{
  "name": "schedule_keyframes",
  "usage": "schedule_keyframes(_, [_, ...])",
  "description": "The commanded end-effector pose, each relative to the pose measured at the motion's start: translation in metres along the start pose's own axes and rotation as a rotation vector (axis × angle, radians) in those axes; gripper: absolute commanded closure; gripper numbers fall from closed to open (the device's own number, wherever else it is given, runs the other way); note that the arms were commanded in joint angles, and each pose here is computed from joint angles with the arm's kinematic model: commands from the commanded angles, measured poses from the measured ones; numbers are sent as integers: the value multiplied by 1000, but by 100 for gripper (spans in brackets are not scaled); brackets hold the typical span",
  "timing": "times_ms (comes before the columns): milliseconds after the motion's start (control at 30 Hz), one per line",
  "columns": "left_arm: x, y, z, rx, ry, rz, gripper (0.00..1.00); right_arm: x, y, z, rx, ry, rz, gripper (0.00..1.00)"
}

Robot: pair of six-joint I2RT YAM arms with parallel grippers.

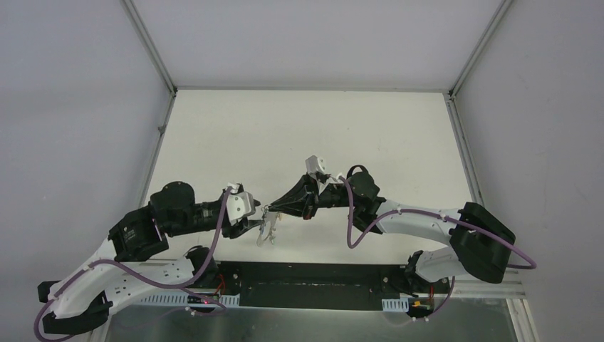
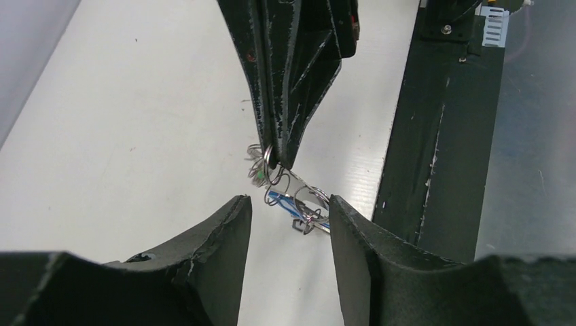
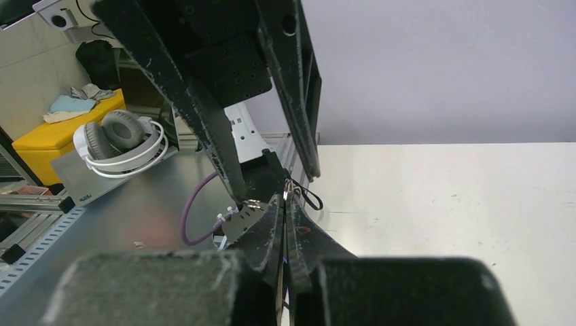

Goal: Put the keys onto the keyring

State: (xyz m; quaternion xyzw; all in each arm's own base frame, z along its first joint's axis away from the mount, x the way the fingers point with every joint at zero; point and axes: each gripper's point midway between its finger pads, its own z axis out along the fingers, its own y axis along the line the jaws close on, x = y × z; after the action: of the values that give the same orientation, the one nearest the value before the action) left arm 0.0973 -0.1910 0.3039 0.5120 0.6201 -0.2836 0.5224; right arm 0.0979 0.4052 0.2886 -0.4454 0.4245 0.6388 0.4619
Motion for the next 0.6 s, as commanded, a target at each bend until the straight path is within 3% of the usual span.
schedule_keyframes(0, [-32,6,4,-33,-196,66,55,-38,18,3,-63,-98,-88,100])
schedule_keyframes(233, [-19,10,7,-58,-172,91,65,-41,20,2,-68,-102,-90,100])
schedule_keyframes(567, [-19,16,4,-85,-159,125,71,-42,20,2,-65,-105,-91,100])
